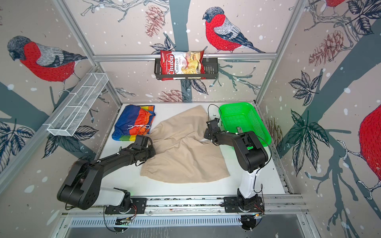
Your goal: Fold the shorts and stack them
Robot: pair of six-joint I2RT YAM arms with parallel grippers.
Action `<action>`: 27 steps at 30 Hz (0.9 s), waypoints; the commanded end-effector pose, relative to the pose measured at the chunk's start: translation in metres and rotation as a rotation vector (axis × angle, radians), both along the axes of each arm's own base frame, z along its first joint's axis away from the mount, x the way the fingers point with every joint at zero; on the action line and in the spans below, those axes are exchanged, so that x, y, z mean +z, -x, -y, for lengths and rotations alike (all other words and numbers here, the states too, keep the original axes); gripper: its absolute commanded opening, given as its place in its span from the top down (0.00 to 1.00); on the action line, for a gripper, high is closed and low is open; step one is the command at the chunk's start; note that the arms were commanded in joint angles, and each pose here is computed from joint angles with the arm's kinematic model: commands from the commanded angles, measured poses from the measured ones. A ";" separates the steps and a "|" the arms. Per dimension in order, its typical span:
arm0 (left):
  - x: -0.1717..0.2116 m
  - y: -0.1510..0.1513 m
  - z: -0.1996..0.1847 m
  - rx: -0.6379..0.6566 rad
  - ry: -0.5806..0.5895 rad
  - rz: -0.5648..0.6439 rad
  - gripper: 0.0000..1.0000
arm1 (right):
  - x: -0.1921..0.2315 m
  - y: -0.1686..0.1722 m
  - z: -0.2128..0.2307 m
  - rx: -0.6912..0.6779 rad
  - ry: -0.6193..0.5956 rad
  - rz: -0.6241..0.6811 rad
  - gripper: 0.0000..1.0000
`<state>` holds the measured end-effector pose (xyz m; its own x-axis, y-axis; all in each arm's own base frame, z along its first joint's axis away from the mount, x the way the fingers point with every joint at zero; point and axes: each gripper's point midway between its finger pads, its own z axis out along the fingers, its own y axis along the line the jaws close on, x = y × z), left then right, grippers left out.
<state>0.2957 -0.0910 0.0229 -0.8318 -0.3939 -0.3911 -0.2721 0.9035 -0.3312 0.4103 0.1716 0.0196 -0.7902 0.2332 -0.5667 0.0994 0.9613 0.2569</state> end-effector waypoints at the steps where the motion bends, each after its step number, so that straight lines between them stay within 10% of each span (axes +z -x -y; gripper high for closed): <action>1: 0.015 -0.003 0.003 -0.004 0.020 0.006 0.73 | -0.004 0.019 0.017 -0.023 0.063 -0.064 0.82; 6: 0.075 -0.021 0.017 -0.036 0.097 0.157 0.50 | 0.069 0.009 0.029 -0.039 0.116 0.081 0.74; 11: 0.101 -0.006 0.012 -0.018 0.120 0.207 0.53 | 0.104 0.037 0.052 -0.076 0.187 0.096 0.65; 19: 0.082 0.063 -0.004 0.000 0.109 0.069 0.61 | 0.074 0.160 0.088 -0.119 0.223 -0.173 0.36; 27: 0.049 0.111 0.007 0.006 0.163 -0.068 0.30 | 0.018 0.240 0.097 -0.150 0.103 -0.385 0.25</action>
